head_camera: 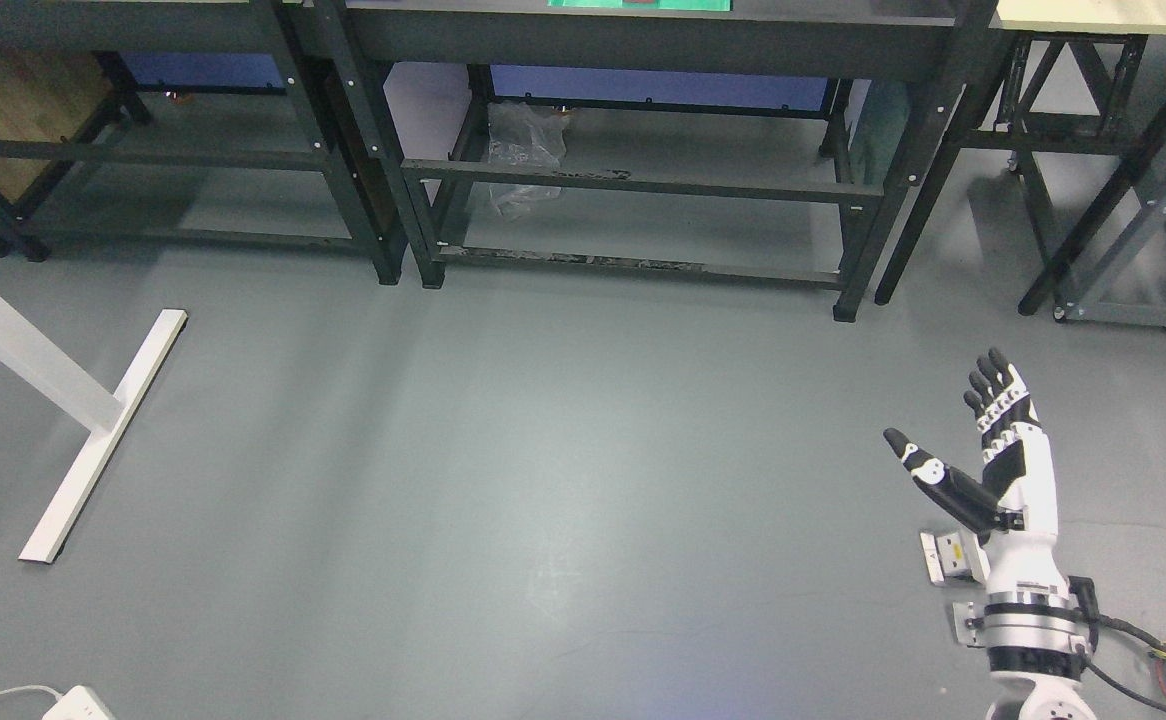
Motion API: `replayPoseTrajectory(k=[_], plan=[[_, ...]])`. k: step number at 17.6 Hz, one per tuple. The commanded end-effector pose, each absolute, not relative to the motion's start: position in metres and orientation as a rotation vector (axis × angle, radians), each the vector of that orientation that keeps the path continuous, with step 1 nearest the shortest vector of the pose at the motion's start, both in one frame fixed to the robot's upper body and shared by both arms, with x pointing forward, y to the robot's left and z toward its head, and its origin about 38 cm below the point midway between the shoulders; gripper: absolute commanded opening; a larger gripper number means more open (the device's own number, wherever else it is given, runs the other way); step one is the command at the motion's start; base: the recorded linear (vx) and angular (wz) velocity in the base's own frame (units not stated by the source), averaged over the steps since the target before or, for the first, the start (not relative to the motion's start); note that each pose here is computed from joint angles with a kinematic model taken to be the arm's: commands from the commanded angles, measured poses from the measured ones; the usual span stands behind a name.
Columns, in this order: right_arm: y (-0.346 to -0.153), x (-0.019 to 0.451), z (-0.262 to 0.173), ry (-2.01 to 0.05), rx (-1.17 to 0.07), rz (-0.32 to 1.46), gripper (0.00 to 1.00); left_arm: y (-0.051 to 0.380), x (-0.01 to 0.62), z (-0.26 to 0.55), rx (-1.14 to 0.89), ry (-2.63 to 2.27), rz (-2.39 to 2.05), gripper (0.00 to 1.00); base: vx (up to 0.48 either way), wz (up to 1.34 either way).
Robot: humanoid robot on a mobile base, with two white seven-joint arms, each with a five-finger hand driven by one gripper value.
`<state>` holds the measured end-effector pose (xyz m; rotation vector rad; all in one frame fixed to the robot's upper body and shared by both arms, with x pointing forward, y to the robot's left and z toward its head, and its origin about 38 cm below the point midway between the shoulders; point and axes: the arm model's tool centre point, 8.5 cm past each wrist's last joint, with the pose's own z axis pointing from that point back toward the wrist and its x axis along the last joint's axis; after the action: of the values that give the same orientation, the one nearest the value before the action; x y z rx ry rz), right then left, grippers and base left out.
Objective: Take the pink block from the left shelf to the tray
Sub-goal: 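Drive toward the black shelf holding the green tray, right hand raised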
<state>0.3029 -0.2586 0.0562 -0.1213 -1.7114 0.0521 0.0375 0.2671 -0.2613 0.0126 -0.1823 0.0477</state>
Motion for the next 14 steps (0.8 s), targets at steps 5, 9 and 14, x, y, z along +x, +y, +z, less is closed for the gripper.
replayPoseTrajectory(k=[5,9,14], plan=[[-0.259,0.308,0.048,-1.612,-0.129,0.113,1.00,0.278,0.031,-0.261,0.031,-0.174,0.045,1.00,0.000,0.00],[-0.276,0.317,0.073,-1.720,-0.436,0.428,1.00,0.278,0.031,-0.261,0.031,-0.174,0.045,1.00,0.000,0.00],[-0.287,0.328,0.086,-1.577,-0.990,1.113,1.00,0.278,0.031,-0.261,0.031,-0.174,0.045,1.00,-0.006,0.00]])
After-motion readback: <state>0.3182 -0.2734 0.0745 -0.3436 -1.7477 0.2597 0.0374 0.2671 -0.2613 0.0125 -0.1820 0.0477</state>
